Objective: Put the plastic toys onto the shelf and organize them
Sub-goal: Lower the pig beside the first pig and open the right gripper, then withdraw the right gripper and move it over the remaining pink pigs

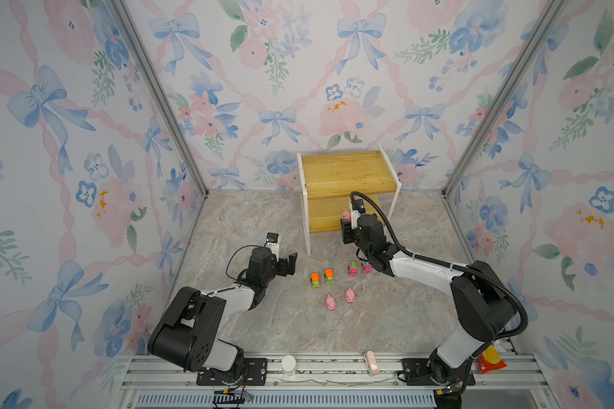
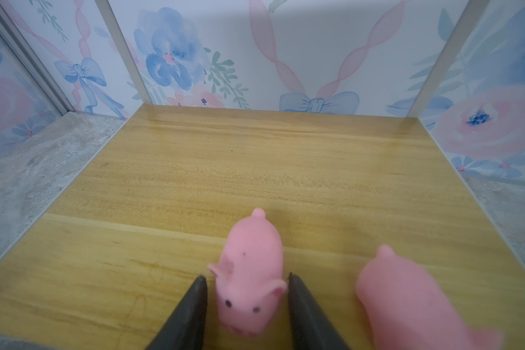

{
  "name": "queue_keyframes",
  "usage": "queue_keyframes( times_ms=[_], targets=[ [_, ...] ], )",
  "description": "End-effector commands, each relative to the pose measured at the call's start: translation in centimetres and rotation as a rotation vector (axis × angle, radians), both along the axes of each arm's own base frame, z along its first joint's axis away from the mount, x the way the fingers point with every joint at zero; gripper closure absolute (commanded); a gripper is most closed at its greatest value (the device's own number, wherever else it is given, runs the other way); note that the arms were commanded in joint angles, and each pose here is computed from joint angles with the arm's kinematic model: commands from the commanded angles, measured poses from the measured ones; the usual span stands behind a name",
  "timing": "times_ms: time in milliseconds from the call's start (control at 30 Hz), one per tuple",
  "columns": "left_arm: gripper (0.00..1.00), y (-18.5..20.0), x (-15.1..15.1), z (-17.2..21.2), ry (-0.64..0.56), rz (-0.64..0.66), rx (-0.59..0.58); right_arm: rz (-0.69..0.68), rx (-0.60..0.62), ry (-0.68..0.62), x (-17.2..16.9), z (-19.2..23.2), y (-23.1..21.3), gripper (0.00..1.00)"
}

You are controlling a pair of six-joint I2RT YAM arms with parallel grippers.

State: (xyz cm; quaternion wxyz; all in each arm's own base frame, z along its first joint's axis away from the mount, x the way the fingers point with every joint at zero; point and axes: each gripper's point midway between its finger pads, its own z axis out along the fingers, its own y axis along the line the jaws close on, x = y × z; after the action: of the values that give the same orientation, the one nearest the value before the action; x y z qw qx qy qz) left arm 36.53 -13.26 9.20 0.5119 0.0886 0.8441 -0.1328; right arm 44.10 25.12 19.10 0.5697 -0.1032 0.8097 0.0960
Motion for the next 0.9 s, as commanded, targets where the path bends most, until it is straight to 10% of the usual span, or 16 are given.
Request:
queue_keyframes(
  times_ms=[0,867],
  targets=[
    [0.02,0.0,-0.1,0.2,-0.012,-0.008,0.018,-0.022,-0.003,-0.003,0.0,0.4,-0.9,0.53],
    [0.02,-0.1,-0.3,0.2,-0.01,-0.012,0.012,0.121,-0.102,0.143,-12.1,0.3,-4.2,0.37]
  ],
)
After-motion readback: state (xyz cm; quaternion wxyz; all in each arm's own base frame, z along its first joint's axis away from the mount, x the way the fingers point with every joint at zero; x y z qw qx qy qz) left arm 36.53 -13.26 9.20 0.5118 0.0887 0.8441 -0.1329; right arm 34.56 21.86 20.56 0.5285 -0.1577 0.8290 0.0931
